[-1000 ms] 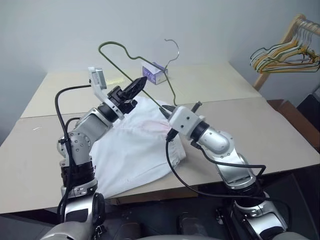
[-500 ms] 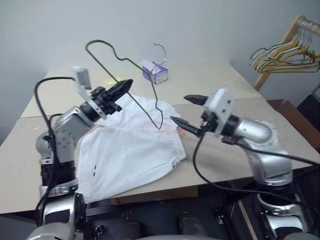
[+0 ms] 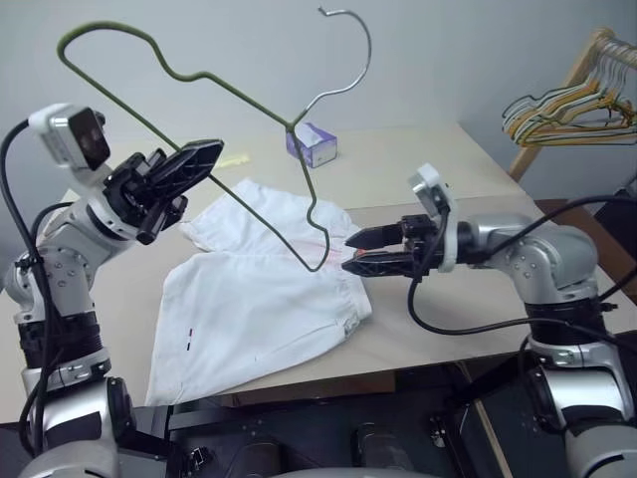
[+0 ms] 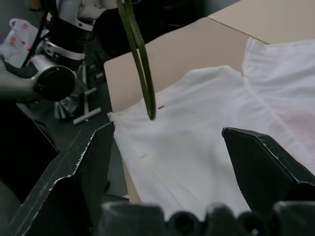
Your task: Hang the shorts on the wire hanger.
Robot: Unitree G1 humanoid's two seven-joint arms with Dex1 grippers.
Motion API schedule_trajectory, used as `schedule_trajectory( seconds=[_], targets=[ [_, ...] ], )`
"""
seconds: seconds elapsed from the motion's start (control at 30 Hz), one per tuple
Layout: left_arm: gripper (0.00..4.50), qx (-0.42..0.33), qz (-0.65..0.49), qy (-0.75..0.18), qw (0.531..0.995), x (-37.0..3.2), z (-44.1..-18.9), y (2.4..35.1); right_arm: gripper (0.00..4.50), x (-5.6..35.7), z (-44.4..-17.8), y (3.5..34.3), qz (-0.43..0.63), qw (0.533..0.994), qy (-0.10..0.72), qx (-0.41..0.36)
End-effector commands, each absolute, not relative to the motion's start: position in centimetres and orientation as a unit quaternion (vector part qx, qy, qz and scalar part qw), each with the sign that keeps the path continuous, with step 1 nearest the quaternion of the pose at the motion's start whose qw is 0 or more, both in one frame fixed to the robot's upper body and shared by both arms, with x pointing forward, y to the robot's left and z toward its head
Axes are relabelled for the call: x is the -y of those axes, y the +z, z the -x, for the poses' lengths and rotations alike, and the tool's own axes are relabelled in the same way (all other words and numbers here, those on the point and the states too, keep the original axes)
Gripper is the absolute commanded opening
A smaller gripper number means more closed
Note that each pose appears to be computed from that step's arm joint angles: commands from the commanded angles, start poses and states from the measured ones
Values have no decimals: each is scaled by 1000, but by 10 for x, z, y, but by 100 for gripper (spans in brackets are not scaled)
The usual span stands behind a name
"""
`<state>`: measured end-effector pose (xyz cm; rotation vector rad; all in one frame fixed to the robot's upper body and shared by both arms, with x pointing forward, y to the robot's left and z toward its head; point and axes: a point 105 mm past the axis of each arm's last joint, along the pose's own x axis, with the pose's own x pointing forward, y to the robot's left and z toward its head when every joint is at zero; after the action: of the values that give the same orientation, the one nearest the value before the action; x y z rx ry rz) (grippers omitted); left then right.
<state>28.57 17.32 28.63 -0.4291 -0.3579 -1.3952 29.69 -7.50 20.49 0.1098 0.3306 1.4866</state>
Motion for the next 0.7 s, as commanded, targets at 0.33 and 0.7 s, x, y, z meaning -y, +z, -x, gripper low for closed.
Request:
schedule_trajectory(
  seconds=[0.33, 0.7],
  targets=[
    [0, 200, 183, -646, 713, -161, -283, 292, 414, 40, -285, 219, -65, 696, 702, -138],
    [0, 200, 180, -645, 716, -158, -284, 288, 217, 39, -287, 218, -70, 700, 696, -146]
  ],
)
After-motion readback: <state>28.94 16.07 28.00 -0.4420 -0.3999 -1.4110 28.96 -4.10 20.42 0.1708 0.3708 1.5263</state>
